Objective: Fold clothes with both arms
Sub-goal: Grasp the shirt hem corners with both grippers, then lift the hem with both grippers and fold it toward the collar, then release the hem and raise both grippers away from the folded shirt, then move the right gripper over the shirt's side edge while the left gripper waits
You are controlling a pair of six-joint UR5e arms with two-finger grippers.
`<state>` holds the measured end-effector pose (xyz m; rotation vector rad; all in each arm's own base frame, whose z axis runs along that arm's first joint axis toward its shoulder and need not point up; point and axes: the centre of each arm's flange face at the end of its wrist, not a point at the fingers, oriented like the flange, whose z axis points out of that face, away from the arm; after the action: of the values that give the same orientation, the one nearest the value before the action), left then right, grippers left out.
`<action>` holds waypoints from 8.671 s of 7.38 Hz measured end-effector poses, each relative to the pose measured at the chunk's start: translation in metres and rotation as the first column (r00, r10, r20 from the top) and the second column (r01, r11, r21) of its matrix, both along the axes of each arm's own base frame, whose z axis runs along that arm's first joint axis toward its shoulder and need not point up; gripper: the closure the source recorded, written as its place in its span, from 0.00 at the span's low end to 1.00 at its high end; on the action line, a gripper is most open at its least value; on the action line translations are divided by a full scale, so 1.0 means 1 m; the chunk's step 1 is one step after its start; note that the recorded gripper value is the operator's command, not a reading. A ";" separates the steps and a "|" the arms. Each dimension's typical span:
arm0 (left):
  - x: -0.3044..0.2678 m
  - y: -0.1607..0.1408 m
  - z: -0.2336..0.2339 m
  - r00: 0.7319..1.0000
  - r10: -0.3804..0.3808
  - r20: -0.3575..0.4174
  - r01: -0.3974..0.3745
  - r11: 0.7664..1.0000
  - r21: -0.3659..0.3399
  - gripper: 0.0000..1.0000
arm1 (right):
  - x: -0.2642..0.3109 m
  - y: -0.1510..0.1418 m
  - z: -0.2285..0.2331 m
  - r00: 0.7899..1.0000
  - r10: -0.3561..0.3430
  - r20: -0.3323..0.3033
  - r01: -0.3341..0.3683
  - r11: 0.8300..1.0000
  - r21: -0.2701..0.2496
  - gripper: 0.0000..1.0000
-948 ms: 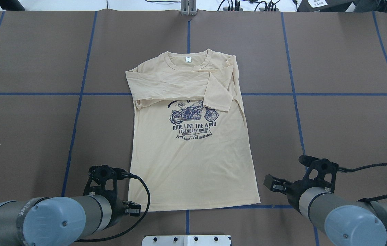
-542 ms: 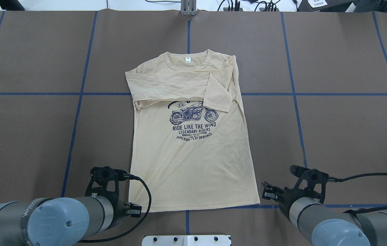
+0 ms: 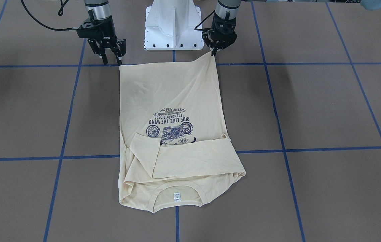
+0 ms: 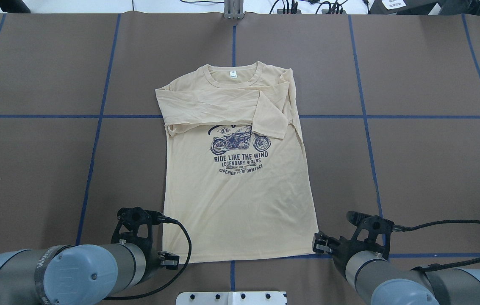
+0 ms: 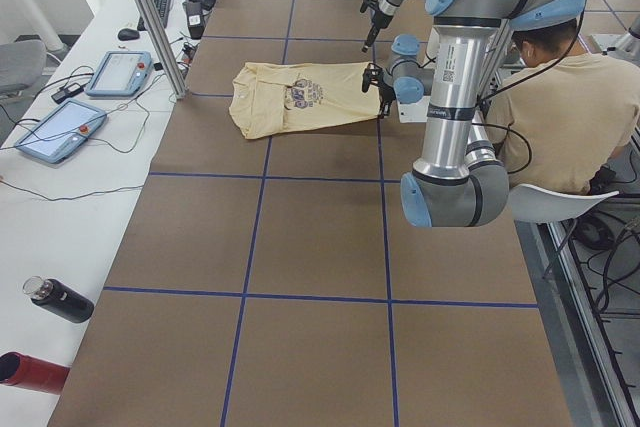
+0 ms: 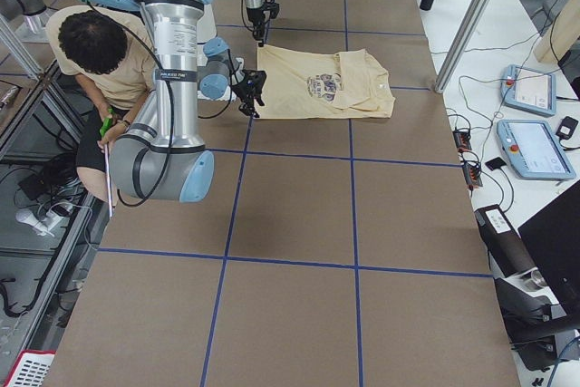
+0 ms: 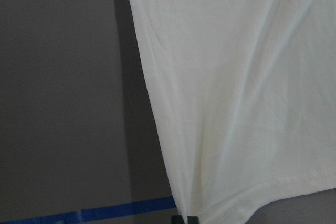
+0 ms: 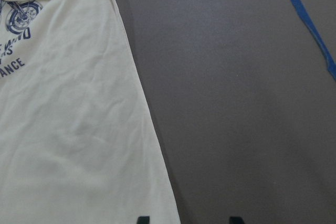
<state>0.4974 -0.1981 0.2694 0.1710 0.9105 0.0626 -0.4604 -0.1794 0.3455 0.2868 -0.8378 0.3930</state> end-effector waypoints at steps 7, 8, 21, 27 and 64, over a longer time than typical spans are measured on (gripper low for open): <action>-0.004 0.000 -0.004 1.000 -0.002 -0.012 0.002 1.000 0.000 1.00 | -0.033 0.016 0.019 0.999 -0.004 -0.048 0.005 1.000 0.022 0.50; -0.004 0.000 -0.004 1.000 -0.003 -0.011 0.003 1.000 0.000 1.00 | -0.037 0.018 0.023 0.999 -0.001 -0.054 0.002 1.000 0.022 0.51; -0.070 0.014 -0.062 0.986 0.110 -0.125 -0.112 0.994 -0.012 1.00 | 0.093 0.014 -0.122 0.983 -0.076 0.167 0.101 0.985 -0.141 1.00; -0.069 -0.026 -0.093 0.993 0.111 -0.032 -0.111 0.994 0.019 1.00 | 0.109 -0.012 -0.151 0.988 -0.089 0.130 0.108 0.984 -0.145 1.00; 0.008 -0.164 0.046 0.999 0.054 -0.003 -0.050 0.954 0.294 1.00 | 0.077 -0.331 -0.039 1.000 0.008 0.030 -0.008 1.000 0.021 0.00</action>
<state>0.5049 -0.3617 0.3158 0.4249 0.9140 0.2473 -0.3831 -0.5105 0.3066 0.3045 -0.8710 0.3969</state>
